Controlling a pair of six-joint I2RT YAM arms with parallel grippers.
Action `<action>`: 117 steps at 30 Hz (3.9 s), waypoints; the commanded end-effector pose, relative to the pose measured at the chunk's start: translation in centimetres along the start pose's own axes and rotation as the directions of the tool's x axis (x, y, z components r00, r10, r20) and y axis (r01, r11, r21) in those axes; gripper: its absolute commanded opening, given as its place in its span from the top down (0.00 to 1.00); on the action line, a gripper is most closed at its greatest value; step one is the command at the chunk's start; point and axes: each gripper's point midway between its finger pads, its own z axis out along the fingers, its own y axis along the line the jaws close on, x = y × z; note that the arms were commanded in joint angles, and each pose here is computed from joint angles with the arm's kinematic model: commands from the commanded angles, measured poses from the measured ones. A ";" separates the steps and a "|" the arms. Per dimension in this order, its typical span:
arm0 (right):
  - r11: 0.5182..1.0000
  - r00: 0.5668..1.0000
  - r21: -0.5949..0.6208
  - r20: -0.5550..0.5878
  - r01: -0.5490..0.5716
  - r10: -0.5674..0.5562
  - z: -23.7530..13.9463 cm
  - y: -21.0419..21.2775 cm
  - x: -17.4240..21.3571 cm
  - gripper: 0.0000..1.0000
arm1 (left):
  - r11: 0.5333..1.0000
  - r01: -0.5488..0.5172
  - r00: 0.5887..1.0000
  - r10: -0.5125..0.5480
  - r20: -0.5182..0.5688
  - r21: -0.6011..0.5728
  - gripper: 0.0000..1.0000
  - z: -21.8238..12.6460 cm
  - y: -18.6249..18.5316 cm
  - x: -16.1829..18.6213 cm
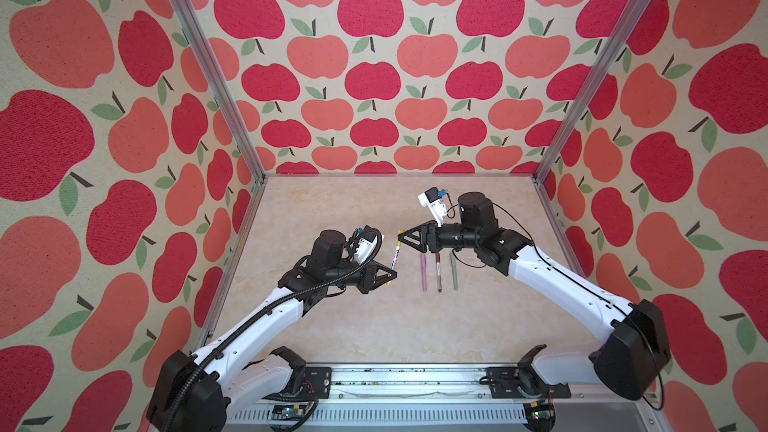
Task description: Insert the pens into the pen caps
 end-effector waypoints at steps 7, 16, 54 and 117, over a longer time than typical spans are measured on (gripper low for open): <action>0.999 0.999 -0.035 -0.024 0.025 -0.026 0.1 0.9 -0.5 0.52 | 0.999 -0.032 0.999 0.032 -0.043 0.016 1.00 0.4 -0.5 0.6; 0.999 0.999 -0.046 -0.049 0.008 -0.010 0.8 0.9 -0.2 0.75 | 0.999 -0.050 0.998 0.050 -0.024 -0.012 1.00 0.5 -0.2 -0.1; 0.996 0.976 -0.020 -0.201 -0.088 0.082 4.0 -0.9 6.0 1.00 | 0.909 -0.346 0.823 0.413 0.389 -0.234 1.00 -4.0 -3.0 -13.8; 0.999 0.997 -0.040 -0.078 -0.018 0.015 5.7 -0.3 1.0 0.85 | 0.974 -0.101 0.887 0.179 0.426 -0.201 1.00 -3.2 1.5 -9.0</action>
